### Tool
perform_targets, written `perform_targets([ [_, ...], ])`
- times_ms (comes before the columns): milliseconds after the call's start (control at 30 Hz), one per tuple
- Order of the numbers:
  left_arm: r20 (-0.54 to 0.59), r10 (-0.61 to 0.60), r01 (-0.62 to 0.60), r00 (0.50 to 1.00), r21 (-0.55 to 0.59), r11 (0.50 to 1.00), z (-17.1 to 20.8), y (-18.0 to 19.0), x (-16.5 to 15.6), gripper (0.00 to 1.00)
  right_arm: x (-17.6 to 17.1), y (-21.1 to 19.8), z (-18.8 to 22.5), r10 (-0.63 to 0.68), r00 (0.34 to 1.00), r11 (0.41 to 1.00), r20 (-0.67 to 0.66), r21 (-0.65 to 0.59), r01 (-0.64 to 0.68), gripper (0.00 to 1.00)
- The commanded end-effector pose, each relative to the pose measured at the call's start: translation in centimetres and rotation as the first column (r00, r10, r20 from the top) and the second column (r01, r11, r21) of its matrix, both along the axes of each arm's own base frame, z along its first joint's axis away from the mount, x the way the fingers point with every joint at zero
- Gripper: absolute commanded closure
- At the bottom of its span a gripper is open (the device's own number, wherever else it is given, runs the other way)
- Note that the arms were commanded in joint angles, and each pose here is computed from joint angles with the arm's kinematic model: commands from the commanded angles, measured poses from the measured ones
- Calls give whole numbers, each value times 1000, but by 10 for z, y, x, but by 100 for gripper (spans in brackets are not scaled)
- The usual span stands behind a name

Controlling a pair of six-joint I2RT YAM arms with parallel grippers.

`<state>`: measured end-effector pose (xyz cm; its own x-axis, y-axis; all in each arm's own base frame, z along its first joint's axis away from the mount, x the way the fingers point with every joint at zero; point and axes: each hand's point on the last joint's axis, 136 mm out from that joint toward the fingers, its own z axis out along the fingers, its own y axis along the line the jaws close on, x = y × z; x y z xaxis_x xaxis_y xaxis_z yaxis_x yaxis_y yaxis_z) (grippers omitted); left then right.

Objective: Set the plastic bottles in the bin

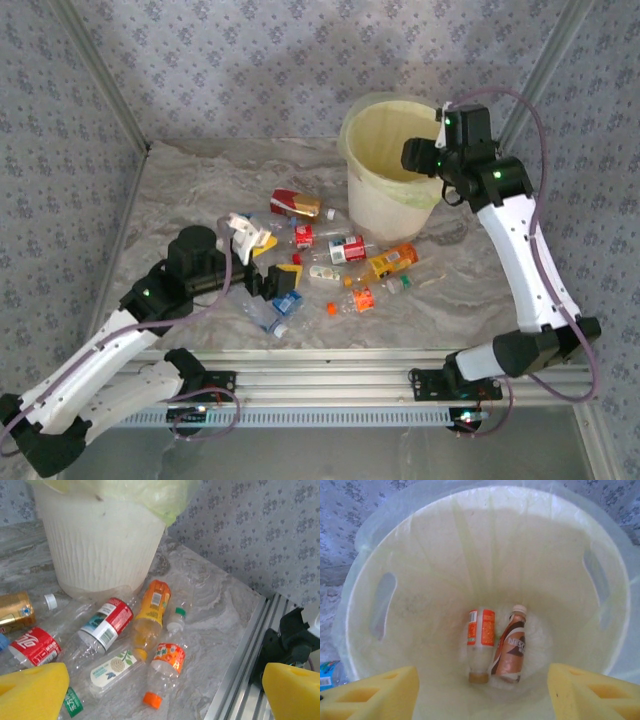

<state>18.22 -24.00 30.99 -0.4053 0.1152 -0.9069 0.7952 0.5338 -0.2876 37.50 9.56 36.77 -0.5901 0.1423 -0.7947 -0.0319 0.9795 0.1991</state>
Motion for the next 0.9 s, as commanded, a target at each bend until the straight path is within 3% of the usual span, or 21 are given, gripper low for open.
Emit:
perform_targets([
  [0, 15, 8, -8, 1000, -34, 999, 34, -3, 3, 0, -18, 4, -3, -9, 1000, 1000, 2, 24, 9, 29],
  [400, 139, -179, 173, 974, 55, 983, 76, -40, 12, 0, -81, 13, -51, -44, 996, 997, -72, 53, 48, 29],
  [700, 152, -257, 244, 954, 103, 964, 44, -56, 18, 0, -116, 10, -93, -100, 981, 986, -165, 116, 120, 29],
  [867, 124, -273, 260, 954, 110, 959, 26, -57, 17, 1, -136, 3, -139, -179, 946, 975, -271, 80, 208, 29],
])
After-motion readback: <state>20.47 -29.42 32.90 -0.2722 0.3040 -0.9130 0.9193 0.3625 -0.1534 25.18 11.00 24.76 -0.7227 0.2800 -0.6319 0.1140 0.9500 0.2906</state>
